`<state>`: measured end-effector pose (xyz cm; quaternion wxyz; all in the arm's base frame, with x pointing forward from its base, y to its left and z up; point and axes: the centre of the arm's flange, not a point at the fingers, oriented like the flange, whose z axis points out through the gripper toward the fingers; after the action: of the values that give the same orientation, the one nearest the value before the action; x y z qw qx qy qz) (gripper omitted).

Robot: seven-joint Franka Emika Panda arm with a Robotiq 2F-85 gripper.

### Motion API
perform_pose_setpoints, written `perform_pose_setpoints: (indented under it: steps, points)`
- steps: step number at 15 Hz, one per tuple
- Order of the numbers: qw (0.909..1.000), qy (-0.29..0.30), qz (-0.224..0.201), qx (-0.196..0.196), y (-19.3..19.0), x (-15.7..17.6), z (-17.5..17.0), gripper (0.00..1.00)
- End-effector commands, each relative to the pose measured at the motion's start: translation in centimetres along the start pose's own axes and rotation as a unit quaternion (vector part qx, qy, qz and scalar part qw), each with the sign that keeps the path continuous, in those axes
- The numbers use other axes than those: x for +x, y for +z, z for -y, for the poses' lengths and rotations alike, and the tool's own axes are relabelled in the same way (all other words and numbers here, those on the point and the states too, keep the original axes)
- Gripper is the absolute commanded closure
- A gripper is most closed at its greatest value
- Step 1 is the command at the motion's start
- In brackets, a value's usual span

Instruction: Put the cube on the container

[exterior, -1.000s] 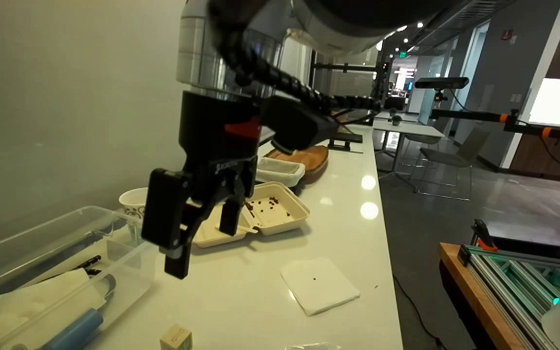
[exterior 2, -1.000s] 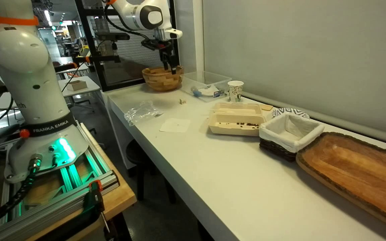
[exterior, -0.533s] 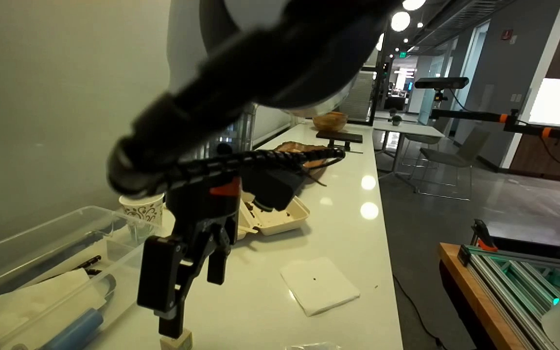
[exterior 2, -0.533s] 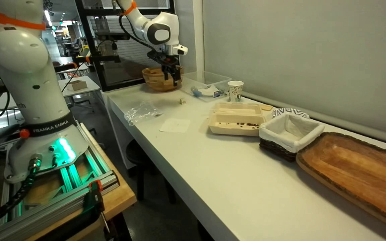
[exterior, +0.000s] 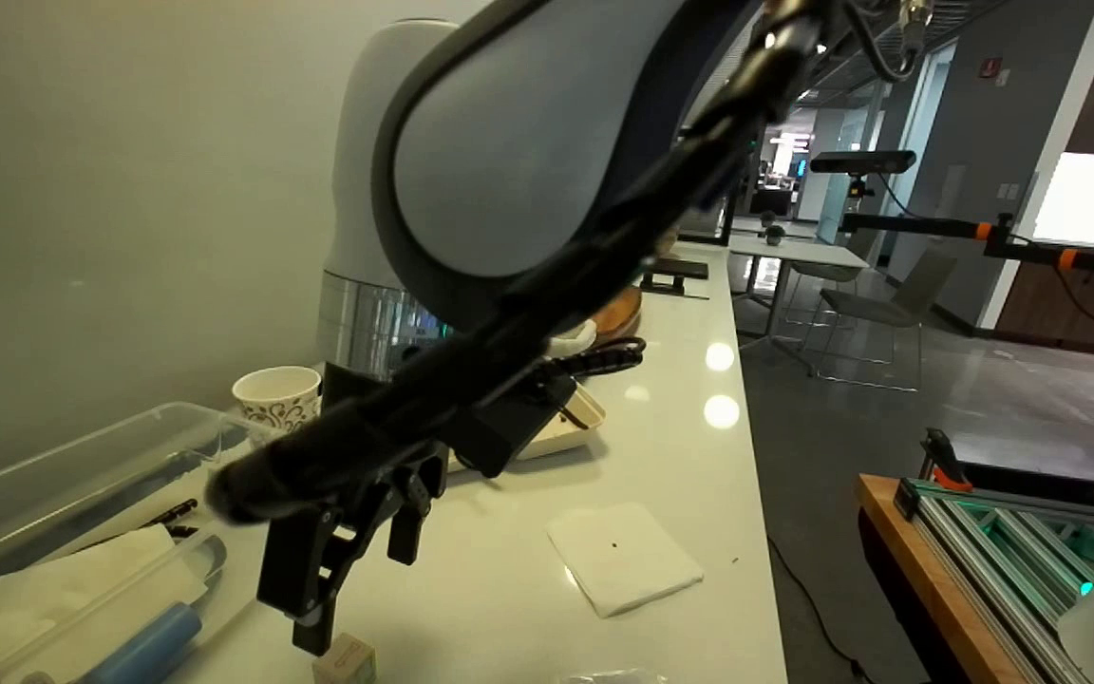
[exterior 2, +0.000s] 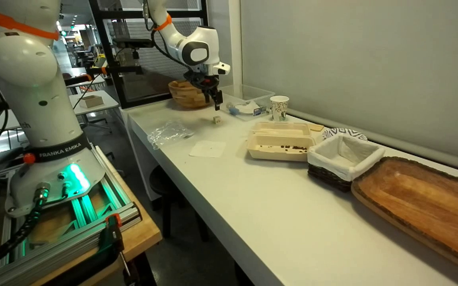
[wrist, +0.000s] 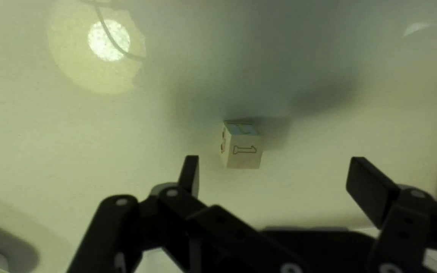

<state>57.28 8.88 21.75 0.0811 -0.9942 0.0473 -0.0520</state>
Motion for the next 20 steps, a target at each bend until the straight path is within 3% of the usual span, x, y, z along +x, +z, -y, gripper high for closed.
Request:
perform_pose_setpoints:
  steps: [1,2,3,4,6,8,10,12,13,20]
  points:
    - [0.9997,0.017,-0.013,-0.008,1.8,0.7,0.4,0.11]
    - [0.9997,0.017,-0.015,-0.010,2.1,0.7,0.5,0.19]
    - [0.9996,0.020,-0.015,-0.014,2.4,0.7,0.5,0.32]
    - [0.9995,0.022,-0.015,-0.017,2.7,0.6,0.5,0.31]
    - [0.9994,0.026,-0.011,-0.021,3.2,0.5,0.5,0.52]
    - [0.9992,0.029,-0.010,-0.025,3.6,0.5,0.5,0.58]
    - [0.9991,0.030,-0.010,-0.030,3.8,0.5,0.5,0.42]
    - [0.9989,0.030,-0.010,-0.035,4.1,0.5,0.6,0.34]
    - [0.9988,0.032,-0.010,-0.037,4.2,0.5,0.6,0.24]
    - [0.9979,0.037,-0.015,-0.052,5.3,0.6,0.6,0.28]
